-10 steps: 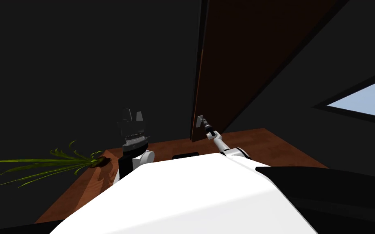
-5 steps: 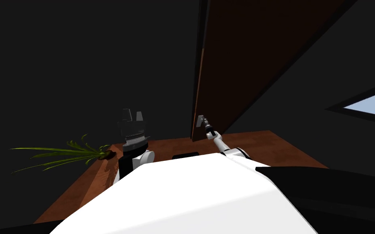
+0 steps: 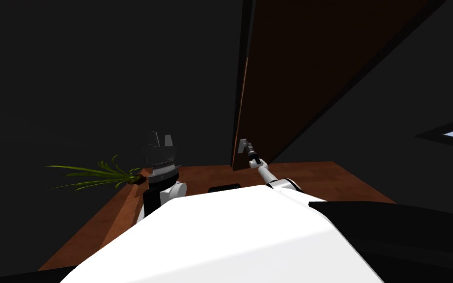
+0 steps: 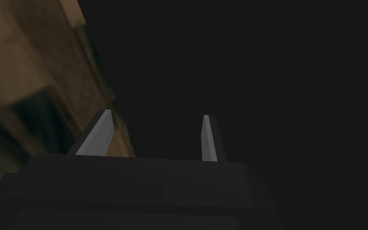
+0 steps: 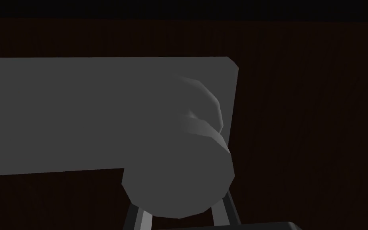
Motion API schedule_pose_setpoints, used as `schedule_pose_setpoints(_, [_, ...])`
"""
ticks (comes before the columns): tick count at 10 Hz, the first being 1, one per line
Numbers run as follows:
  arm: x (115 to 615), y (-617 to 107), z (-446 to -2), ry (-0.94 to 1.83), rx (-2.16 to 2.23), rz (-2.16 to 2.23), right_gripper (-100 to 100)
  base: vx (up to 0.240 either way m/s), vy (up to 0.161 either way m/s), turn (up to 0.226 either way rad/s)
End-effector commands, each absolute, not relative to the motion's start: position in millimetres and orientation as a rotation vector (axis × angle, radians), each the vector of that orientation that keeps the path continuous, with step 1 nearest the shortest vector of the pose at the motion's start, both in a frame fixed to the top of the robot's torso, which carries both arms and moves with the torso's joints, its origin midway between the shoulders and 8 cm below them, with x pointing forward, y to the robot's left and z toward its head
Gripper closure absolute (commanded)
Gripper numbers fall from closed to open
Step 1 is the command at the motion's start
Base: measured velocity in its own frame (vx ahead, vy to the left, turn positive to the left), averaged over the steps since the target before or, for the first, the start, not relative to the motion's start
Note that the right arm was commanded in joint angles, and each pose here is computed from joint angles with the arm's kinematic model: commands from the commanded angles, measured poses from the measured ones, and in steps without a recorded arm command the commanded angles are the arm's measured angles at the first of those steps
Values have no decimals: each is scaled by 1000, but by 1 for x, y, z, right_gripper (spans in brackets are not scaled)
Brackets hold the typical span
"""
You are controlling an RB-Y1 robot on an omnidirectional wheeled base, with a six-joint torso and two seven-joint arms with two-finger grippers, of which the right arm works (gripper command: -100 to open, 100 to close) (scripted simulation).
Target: Pull the door open
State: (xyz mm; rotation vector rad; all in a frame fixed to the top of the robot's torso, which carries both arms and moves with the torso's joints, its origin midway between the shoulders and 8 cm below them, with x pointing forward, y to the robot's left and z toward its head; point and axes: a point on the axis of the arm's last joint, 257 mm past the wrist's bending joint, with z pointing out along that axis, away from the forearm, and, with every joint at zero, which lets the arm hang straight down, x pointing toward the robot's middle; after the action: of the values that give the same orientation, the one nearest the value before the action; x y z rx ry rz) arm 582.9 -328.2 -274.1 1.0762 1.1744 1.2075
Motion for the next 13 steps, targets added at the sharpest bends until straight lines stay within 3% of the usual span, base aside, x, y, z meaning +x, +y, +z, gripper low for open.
schedule_pose_setpoints(1, [586, -325, -267, 1123, 1123, 1273, 100, -58, -29, 104])
schedule_pose_setpoints(13, [587, -357, -271, 769, 1497, 1543, 100, -63, -44, 113])
